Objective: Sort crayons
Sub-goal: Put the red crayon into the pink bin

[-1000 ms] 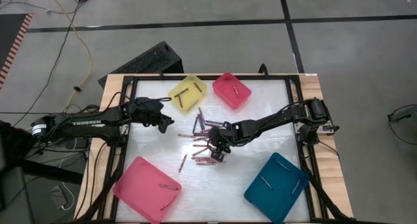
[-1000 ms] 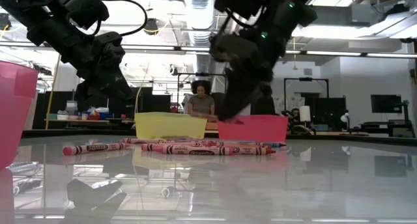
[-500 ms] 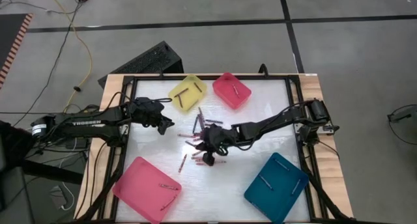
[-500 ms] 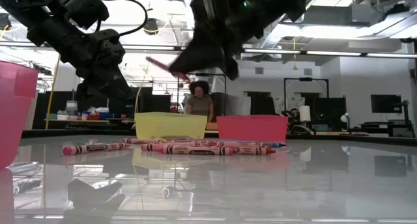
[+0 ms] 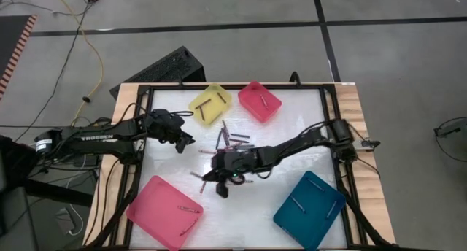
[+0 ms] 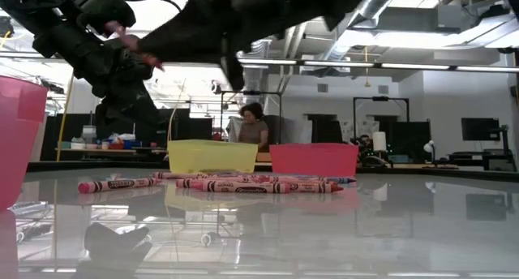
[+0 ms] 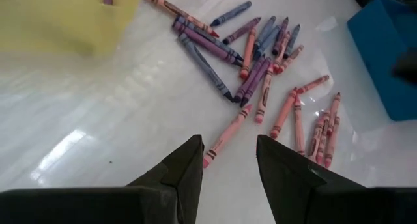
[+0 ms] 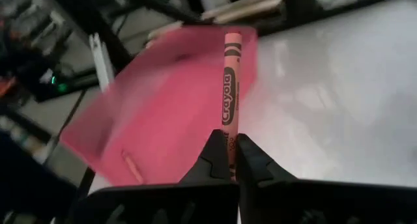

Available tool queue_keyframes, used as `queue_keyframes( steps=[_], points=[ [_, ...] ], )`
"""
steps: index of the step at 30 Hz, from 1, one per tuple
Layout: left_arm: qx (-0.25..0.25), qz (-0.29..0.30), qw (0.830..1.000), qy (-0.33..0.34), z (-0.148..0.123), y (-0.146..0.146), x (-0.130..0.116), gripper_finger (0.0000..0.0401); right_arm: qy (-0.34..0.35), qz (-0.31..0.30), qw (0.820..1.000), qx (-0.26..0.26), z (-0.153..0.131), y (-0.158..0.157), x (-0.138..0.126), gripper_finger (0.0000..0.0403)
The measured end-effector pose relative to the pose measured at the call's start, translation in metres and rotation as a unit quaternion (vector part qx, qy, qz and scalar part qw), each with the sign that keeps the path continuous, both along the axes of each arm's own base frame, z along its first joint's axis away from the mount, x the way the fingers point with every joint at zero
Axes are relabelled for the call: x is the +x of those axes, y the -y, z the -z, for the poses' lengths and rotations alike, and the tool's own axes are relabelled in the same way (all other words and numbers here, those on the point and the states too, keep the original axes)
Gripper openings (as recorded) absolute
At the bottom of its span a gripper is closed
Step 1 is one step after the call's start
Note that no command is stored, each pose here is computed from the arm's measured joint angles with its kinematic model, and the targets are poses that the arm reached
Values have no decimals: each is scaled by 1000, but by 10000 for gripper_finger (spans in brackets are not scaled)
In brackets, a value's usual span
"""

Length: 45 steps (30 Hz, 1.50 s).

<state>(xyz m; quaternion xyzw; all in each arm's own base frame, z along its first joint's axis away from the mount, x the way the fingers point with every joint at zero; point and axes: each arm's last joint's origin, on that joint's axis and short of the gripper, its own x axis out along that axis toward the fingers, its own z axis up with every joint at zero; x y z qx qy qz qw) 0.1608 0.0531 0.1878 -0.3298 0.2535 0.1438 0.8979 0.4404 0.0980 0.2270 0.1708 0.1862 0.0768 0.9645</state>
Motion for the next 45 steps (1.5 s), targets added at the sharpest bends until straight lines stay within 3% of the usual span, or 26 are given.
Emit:
queue_keyframes(
  steps=[6, 13, 19, 27, 36, 45],
  points=[
    [-3, 14, 1000, -4, 1, 2, 0, 133, 1, -69, 997, 23, 13, -17, 55, 3],
    [-3, 31, 999, -12, 2, 7, 1, 133, -26, -153, 987, 47, 19, -40, 96, 3],
    [-8, 37, 999, -11, 2, 11, 2, 133, -40, -206, 977, 37, 20, -47, 101, 3],
    [-25, 26, 999, -13, 2, 15, 3, 133, -69, -226, 972, 4, 27, -58, 94, 12],
    [-27, 26, 999, -13, 2, 15, 3, 133, -79, -205, 975, -23, 30, -59, 93, 29],
    [-29, 25, 999, -14, 2, 15, 3, 133, -73, -190, 978, -44, 30, -57, 94, 69]
  ],
)
